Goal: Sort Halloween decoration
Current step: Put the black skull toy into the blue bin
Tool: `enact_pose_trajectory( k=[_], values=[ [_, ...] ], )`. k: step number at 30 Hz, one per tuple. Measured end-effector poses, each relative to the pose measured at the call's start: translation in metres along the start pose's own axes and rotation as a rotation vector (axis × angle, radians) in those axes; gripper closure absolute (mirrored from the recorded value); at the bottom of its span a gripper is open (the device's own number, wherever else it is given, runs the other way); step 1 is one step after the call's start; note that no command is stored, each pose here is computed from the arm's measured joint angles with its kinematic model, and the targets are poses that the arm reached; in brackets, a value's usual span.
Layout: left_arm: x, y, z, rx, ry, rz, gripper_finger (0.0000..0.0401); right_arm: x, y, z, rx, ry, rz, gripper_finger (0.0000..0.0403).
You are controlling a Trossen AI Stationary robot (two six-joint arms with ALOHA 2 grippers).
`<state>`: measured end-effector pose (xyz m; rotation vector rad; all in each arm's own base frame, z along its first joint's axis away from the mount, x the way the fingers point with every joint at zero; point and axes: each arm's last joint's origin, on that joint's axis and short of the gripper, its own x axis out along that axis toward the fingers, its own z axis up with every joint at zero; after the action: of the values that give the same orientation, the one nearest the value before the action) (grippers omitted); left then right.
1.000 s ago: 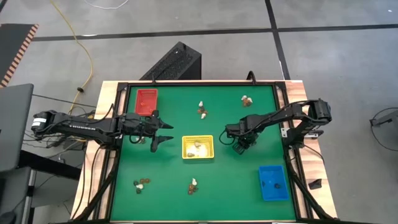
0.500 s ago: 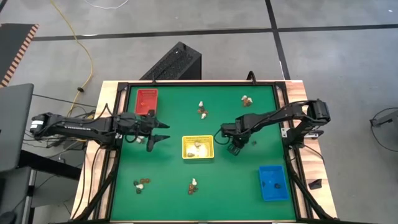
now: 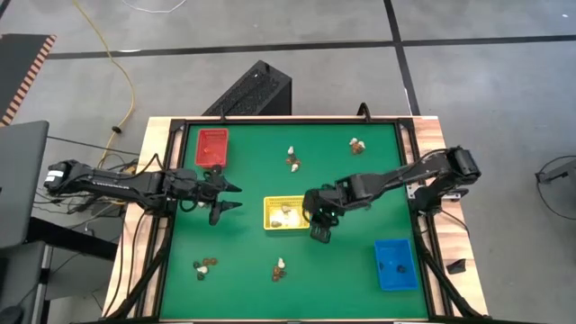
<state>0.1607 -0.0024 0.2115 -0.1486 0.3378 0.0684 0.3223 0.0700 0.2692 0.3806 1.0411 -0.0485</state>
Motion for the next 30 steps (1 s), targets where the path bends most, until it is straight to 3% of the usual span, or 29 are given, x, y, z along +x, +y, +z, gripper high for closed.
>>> enact_pose_trajectory(
  k=[5,14,20,30],
  values=[
    [0.000,-0.003,0.003,0.017,-0.034,-0.022,0.0185,-0.004,0.031,-0.031,0.089,0.147,0.010,0.0284],
    [-0.001,-0.005,0.009,0.093,-0.100,-0.041,0.0185,-0.018,0.071,-0.101,0.447,0.499,-0.139,0.0284],
    [-0.002,-0.007,0.016,0.143,-0.178,-0.046,0.0185,-0.026,0.067,-0.130,0.558,0.628,-0.351,0.0284],
    [-0.003,-0.008,0.022,0.174,-0.235,-0.072,0.0185,-0.005,0.046,-0.166,0.595,0.728,-0.503,0.0275]
  ],
)
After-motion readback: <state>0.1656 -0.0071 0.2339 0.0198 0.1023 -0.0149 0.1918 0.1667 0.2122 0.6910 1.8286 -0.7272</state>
